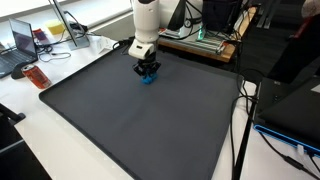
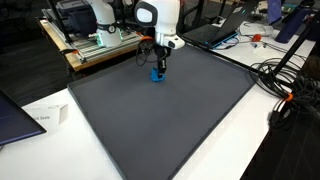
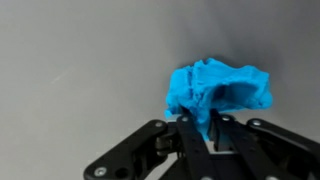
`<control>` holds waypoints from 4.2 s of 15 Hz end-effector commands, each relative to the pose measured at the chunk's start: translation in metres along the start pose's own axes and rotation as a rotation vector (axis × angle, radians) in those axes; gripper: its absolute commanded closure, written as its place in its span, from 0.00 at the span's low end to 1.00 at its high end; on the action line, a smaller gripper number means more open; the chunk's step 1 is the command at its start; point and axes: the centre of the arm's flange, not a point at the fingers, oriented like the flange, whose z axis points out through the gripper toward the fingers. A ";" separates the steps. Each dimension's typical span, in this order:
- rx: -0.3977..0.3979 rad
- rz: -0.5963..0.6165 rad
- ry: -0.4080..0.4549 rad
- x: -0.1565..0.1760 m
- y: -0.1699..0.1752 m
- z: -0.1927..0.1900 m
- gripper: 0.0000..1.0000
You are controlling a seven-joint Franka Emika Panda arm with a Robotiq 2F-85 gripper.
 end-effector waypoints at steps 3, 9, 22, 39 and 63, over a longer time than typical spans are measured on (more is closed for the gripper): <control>0.035 0.107 -0.033 -0.023 0.016 -0.042 0.98; 0.177 0.292 0.077 -0.044 0.039 -0.104 0.98; 0.107 0.735 0.195 -0.073 0.050 -0.262 0.99; 0.038 0.998 0.277 -0.060 0.048 -0.452 0.99; -0.063 1.193 0.034 -0.045 0.068 -0.464 0.00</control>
